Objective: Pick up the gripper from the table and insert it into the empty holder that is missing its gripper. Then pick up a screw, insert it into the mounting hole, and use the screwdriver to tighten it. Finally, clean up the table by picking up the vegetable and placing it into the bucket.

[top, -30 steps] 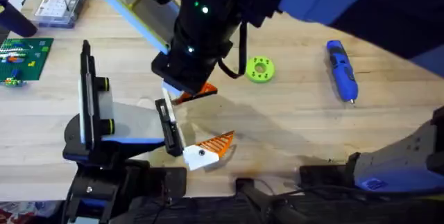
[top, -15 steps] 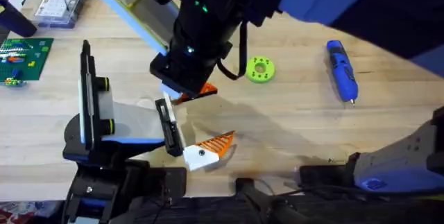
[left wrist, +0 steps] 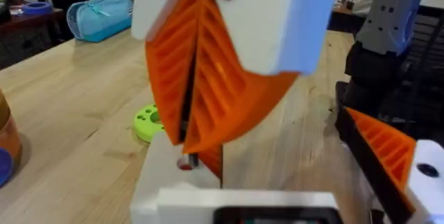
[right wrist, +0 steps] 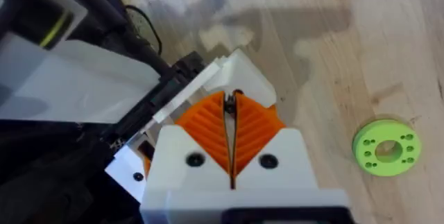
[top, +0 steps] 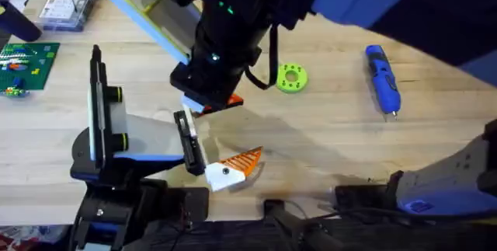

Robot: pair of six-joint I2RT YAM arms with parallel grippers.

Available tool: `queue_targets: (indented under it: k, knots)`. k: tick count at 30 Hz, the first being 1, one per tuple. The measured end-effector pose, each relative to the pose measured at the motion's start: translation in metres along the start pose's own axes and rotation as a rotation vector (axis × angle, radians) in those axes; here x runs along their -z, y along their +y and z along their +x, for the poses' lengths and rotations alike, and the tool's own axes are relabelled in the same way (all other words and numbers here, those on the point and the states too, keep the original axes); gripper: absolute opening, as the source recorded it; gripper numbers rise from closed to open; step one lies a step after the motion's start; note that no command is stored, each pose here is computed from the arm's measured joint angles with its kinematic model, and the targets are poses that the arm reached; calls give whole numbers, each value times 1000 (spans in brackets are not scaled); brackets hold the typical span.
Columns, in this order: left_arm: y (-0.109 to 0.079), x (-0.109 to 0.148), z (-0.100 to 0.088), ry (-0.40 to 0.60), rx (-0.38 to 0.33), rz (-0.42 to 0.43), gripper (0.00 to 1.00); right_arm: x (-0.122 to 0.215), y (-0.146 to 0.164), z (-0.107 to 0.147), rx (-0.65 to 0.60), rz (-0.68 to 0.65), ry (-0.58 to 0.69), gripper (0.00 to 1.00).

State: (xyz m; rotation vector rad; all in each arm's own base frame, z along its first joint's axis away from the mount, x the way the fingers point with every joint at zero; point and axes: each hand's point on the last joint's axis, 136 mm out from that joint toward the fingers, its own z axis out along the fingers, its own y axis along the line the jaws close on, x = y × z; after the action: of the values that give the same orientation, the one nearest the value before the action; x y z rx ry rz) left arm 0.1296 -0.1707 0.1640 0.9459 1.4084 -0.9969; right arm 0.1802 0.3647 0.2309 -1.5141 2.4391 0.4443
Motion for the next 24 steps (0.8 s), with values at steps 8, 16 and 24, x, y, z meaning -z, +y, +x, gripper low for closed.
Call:
queue_targets:
  k: [8, 16, 24]
  knots:
    - [0, 0, 0, 0, 0, 0, 991, 0, 0, 1, 18, 0, 5, 9]
    - [0, 0, 0, 0, 0, 0, 991, 0, 0, 1, 36, 0, 4, 9]
    - [0, 0, 0, 0, 0, 0, 991, 0, 0, 1, 61, 0, 3, 9]
